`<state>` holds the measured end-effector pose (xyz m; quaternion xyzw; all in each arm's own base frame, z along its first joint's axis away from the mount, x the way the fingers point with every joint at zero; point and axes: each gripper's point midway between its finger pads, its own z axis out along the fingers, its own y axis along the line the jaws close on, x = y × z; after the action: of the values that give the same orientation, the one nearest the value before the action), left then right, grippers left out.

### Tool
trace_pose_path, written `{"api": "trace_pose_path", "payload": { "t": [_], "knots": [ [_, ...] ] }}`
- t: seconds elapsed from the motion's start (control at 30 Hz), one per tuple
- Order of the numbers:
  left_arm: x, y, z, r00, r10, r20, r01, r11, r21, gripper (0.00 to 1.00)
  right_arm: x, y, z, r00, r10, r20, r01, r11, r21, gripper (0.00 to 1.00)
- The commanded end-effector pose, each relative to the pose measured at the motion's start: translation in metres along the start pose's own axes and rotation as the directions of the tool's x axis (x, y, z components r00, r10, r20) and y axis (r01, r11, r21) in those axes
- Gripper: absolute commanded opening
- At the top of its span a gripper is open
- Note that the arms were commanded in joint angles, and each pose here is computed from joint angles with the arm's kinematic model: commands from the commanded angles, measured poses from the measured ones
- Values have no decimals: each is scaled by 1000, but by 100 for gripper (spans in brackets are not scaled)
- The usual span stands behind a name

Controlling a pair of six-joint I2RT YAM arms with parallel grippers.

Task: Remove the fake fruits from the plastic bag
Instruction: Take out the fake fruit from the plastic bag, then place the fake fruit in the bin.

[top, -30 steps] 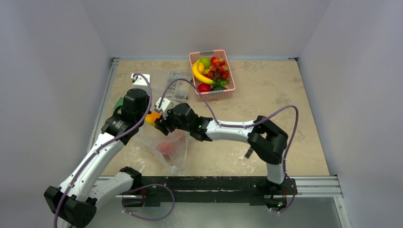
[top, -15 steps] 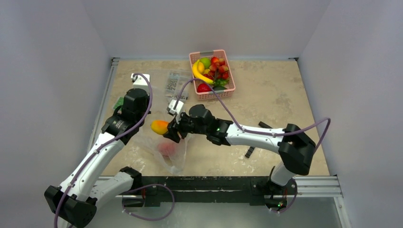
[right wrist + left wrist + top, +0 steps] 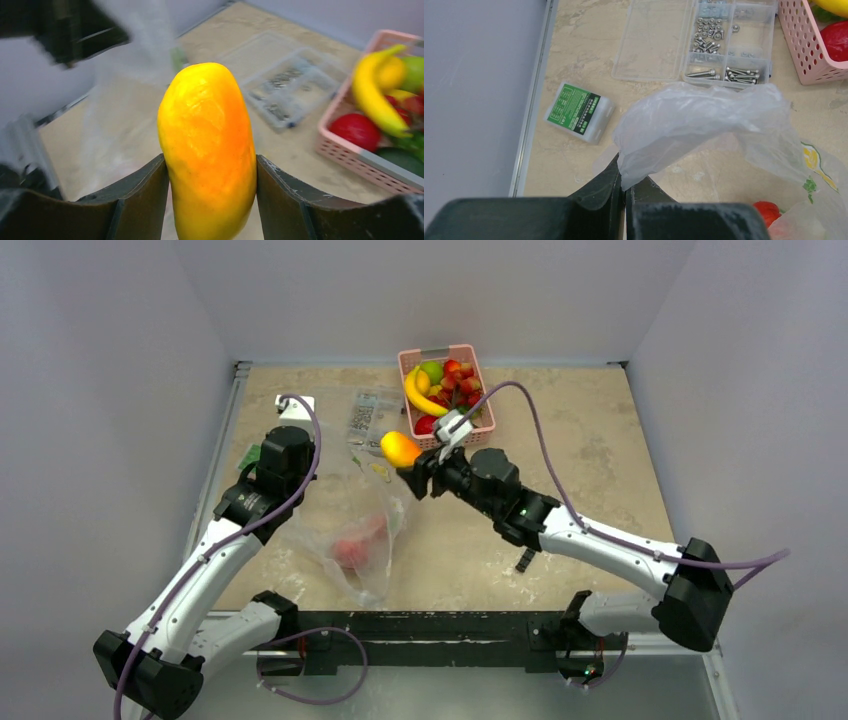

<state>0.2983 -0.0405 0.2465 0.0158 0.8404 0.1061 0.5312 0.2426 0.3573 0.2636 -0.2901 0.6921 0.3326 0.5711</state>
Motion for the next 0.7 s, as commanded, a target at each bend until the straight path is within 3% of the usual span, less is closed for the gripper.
{"api": "trace_pose_path", "payload": {
  "t": [0.0,0.2,0.4,0.67],
  "knots": [
    [-13,5,-5,999,-17,36,17,1000,-10,0,-21,-98,-3,983,137,121,-172,917,360,0],
    [-14,4,-7,999,-27,42,27,1000,-1,0,-12,-202,6,943,283,173,-325,683,655,0],
    [-15,3,-8,998,-33,45,32,999,12,0,-1,-286,10,891,401,212,-406,497,767,0],
    [-18,3,-9,998,-35,53,35,999,16,0,40,-329,56,790,608,85,-444,470,763,0]
  ]
}}
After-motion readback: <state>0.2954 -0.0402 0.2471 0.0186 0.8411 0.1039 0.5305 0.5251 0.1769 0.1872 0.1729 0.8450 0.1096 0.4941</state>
